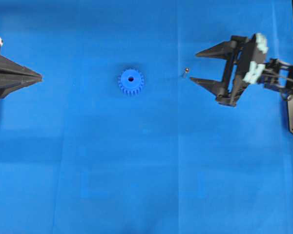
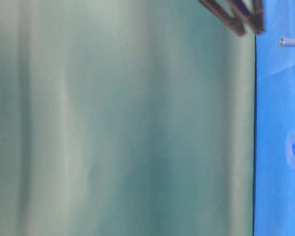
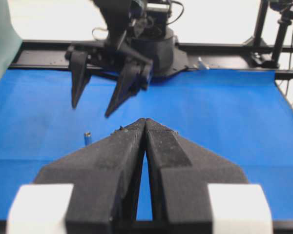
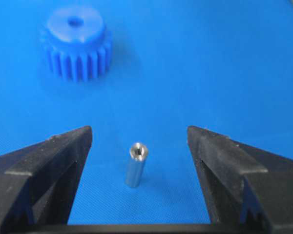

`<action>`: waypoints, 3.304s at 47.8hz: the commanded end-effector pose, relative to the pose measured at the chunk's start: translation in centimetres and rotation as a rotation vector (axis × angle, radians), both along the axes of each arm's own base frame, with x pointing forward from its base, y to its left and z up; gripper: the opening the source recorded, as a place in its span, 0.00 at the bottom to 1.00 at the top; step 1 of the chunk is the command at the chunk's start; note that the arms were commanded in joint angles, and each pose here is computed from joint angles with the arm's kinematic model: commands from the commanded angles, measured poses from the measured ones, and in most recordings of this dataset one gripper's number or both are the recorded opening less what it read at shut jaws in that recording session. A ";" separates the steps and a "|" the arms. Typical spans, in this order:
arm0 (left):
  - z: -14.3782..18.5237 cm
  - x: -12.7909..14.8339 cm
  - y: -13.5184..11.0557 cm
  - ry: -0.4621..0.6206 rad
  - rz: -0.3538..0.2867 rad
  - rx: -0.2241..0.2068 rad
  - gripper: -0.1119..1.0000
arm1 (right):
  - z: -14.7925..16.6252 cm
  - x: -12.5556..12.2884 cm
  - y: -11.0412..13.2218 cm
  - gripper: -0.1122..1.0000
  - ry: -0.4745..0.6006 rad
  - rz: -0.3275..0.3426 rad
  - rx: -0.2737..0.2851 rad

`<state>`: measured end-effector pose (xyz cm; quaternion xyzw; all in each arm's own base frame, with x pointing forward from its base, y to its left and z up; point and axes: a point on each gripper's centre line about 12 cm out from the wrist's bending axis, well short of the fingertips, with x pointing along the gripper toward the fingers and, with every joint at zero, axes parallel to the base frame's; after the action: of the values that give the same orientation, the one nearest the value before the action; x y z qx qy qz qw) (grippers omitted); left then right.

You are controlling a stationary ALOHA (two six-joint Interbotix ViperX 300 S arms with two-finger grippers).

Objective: Insert the shaft placed at a random location into the center hole of the small gear at another random location.
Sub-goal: 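Move the right gripper over the silver shaft and close on it, then lift the silver shaft upward with the right gripper, then carry the shaft left with the right gripper over the blue gear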

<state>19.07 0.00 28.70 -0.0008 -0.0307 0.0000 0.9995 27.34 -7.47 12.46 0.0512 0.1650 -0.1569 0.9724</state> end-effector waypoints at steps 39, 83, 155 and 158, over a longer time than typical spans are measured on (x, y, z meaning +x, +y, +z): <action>-0.1 0.0 0.1 0.000 0.003 -0.006 0.10 | -2.5 2.4 -0.5 0.20 0.022 -0.010 0.007; -0.3 0.0 0.1 0.014 0.003 -0.008 0.10 | 6.8 2.1 0.1 0.14 -0.035 0.027 0.010; -0.6 0.0 0.1 0.020 0.003 -0.008 0.10 | 6.9 14.9 1.4 0.14 -0.043 0.130 0.001; -0.6 0.0 0.1 0.020 0.003 -0.008 0.10 | 6.8 15.1 1.4 0.14 -0.042 0.129 0.001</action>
<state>18.95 0.00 27.78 -0.0031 -0.0161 0.0000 0.9999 41.80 -5.96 17.90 0.0472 0.1684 -0.0926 0.9802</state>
